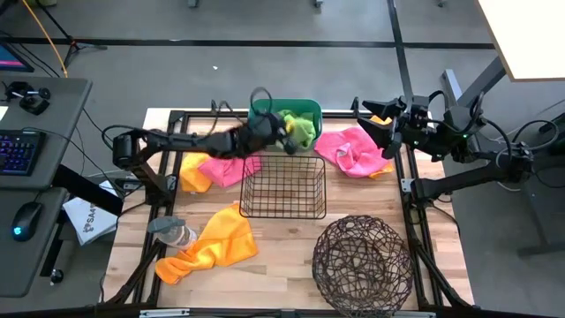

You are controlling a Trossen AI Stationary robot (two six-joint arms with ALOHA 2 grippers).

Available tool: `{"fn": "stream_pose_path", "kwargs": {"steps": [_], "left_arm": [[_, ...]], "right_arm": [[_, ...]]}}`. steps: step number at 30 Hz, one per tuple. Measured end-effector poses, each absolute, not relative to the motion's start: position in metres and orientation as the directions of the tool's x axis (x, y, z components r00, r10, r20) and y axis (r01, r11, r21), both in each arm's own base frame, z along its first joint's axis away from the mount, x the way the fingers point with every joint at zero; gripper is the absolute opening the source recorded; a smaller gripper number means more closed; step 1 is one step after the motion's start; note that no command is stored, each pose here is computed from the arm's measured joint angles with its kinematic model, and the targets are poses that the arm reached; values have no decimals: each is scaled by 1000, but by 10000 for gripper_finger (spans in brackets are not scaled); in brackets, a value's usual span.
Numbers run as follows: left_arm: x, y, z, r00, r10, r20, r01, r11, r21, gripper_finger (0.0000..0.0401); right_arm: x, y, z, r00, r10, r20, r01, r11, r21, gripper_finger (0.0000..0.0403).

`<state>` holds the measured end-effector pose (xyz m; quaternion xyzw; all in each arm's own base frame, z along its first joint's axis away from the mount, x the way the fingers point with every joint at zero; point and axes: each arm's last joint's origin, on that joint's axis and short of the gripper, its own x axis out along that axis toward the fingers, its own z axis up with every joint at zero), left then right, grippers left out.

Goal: Sort microfiber towel by color & place in baskets
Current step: Put the green microfiber cloth into the blue bin

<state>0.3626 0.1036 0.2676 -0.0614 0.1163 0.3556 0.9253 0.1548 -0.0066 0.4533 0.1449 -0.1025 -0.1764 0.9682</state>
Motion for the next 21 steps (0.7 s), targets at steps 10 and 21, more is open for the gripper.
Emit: {"fn": "stream_pose_path", "kwargs": {"steps": [10, 21], "left_arm": [[319, 221, 217, 558, 666, -495, -777, 629, -30, 0], [314, 222, 183, 506, 421, -753, -717, 690, -96, 36]], "right_arm": [[155, -7, 453, 912, -383, 144, 317, 884, 343, 323], [155, -9, 451, 880, -458, 125, 393, 851, 348, 323]]}}
